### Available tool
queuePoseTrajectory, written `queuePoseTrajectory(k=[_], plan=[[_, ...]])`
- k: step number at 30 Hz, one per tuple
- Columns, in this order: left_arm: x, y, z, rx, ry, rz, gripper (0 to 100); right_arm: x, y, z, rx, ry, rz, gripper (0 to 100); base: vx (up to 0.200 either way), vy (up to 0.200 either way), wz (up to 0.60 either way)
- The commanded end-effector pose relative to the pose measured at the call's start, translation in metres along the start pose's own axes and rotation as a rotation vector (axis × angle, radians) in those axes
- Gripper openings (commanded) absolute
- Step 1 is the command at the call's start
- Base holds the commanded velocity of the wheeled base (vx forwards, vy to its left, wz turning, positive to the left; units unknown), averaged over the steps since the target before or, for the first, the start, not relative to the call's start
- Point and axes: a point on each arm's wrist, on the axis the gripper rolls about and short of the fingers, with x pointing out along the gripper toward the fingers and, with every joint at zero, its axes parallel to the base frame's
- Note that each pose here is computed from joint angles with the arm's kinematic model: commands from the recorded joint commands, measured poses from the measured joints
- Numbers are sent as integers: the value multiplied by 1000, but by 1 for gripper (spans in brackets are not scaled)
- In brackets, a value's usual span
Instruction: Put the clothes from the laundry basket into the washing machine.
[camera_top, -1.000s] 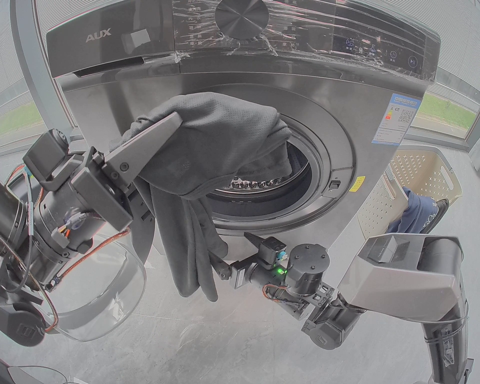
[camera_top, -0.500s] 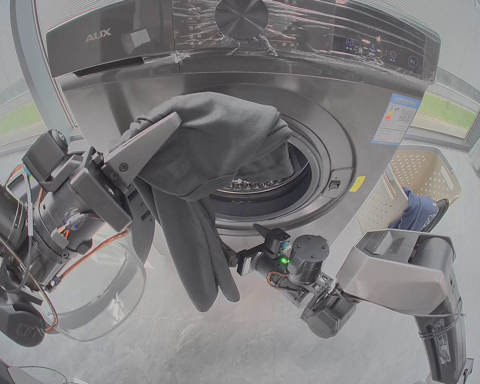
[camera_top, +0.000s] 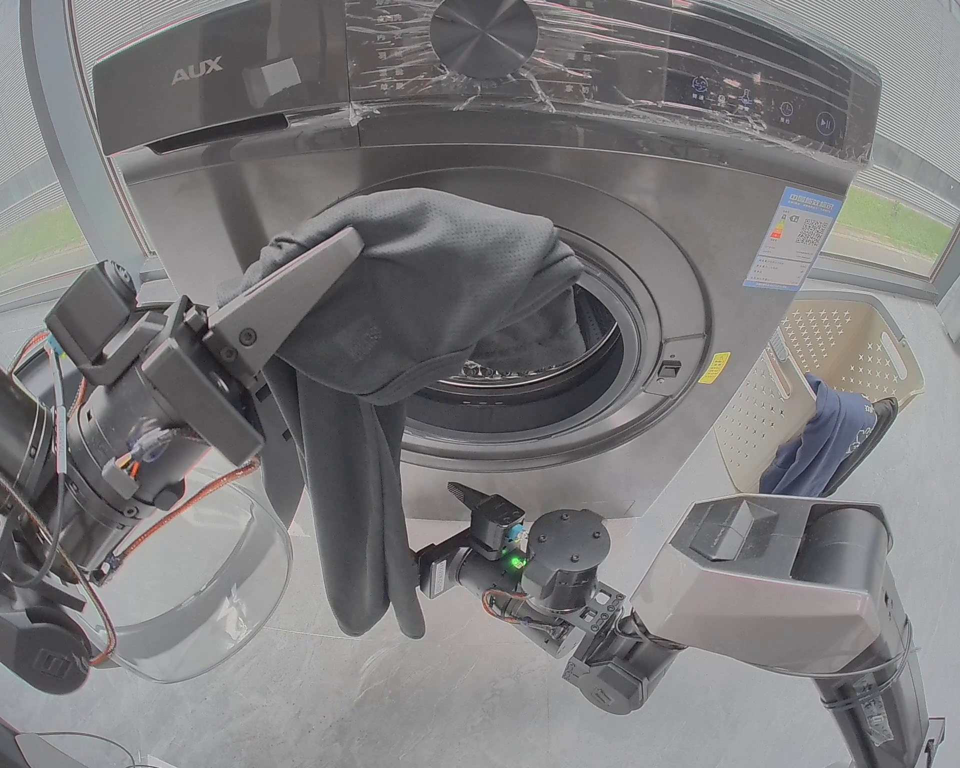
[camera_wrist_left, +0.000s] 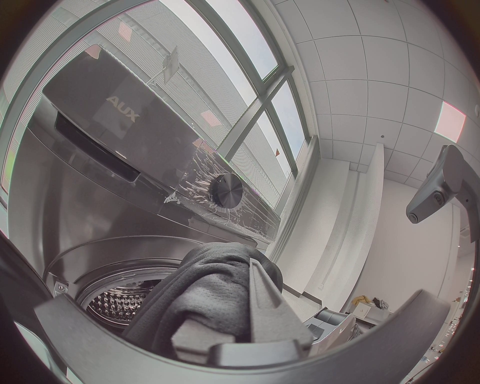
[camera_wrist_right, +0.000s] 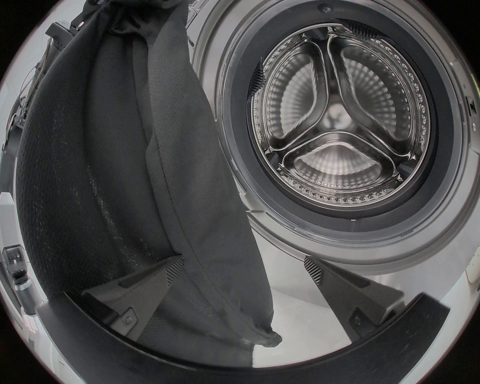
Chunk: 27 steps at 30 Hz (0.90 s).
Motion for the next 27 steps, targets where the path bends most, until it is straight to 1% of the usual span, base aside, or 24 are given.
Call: queuePoseTrajectory(k=[1,5,9,12,15,18,20,21,24,25,26,27], plan=[[0,0,0,0,-1,-1,0,2,-3,0,1,-7,-6,100,0,0,0],[0,0,0,0,0,0,0,4,-6,2,1,-16,-14,100,0,0,0],[0,0,0,-1,-1,-1,0,11,-13,1,-1,-33,-28,100,0,0,0],[0,0,0,0,0,0,0,18,-16,-1,-11,-37,-26,100,0,0,0],[-1,0,-1,-3,3,1,0,23,-15,-2,-13,-47,-18,100,0,0,0],[-1,0,-1,-3,3,2,0,18,-5,-4,-8,-31,0,100,0,0,0],[0,1,-1,-2,2,5,0,10,7,-5,-5,-11,25,100,0,0,0],[0,2,0,-1,1,6,0,8,9,-4,-3,-7,31,100,0,0,0],[2,4,-2,-1,5,14,0,-2,24,-3,-1,17,64,100,0,0,0],[2,5,-2,-1,5,16,0,-3,25,-3,-1,19,67,100,0,0,0],[2,5,-3,-2,8,15,0,-7,33,1,0,22,85,100,0,0,0],[2,5,-2,-2,6,16,0,-9,38,1,1,25,95,100,0,0,0]])
